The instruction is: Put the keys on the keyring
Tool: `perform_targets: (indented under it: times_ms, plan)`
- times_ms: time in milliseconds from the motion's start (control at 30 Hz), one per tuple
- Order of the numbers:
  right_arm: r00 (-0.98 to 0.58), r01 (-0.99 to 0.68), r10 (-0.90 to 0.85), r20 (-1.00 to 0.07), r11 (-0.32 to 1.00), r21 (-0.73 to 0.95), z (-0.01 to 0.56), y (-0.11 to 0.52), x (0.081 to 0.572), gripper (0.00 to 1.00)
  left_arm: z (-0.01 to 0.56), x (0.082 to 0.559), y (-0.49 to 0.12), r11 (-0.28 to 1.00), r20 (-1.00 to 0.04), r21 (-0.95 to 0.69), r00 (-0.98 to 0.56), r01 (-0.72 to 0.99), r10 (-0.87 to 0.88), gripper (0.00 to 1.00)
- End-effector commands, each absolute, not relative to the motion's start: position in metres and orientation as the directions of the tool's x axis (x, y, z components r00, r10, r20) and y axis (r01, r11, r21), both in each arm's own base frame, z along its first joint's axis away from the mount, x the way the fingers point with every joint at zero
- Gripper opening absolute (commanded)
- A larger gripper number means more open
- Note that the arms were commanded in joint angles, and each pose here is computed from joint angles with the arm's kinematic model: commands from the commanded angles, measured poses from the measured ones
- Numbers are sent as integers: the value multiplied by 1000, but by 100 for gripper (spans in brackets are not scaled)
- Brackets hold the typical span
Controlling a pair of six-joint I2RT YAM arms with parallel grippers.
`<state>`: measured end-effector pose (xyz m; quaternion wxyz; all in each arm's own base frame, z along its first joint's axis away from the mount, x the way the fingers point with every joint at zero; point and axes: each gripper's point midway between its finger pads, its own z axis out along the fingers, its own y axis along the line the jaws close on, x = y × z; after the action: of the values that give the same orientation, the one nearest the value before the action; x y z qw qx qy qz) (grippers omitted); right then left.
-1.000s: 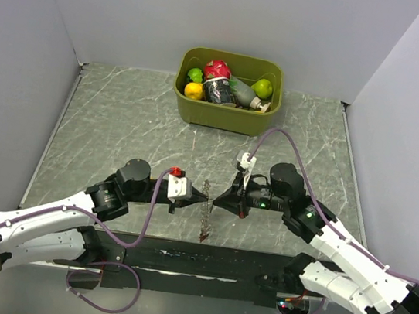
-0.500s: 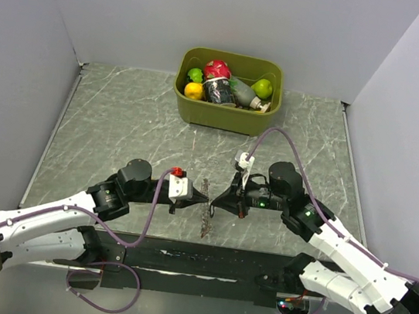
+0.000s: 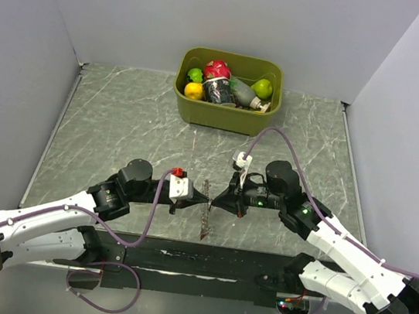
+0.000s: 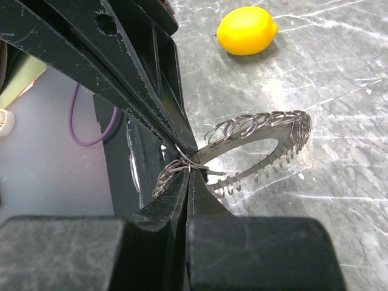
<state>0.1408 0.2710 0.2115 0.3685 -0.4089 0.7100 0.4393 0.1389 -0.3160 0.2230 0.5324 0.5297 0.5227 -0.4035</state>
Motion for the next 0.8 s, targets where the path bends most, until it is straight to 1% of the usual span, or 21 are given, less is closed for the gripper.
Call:
perform_targets:
  times_ms: [0, 367, 533, 567, 633, 667, 733, 767]
  plan:
    - [-327, -921, -207, -922, 286, 263, 232, 276, 152, 0, 267, 130, -321, 82, -977, 211, 212, 974, 4, 1]
    - [-335, -916, -224, -915, 306, 260, 224, 274, 154, 0, 281, 119, -317, 61, -968, 237, 241, 970, -70, 1]
    - [-332, -919, -225, -916, 295, 261, 225, 274, 152, 0, 283, 116, -316, 52, -964, 244, 248, 968, -95, 1]
    - [-331, -918, -224, -917, 299, 259, 225, 273, 152, 1, 285, 114, -316, 49, -963, 246, 249, 968, -102, 1]
    - [-313, -915, -205, -927, 327, 237, 232, 268, 155, 10, 284, 114, -315, 49, -963, 246, 250, 968, -104, 1]
    - [-309, -911, -200, -930, 343, 229, 233, 266, 156, 25, 284, 114, -315, 52, -963, 243, 247, 969, -109, 1]
    - [-276, -913, -177, -945, 355, 200, 241, 261, 156, 41, 284, 113, -315, 51, -963, 242, 247, 969, -110, 1]
    - [-264, -911, -169, -950, 366, 188, 244, 259, 157, 58, 284, 114, -315, 52, -964, 239, 243, 970, -108, 1]
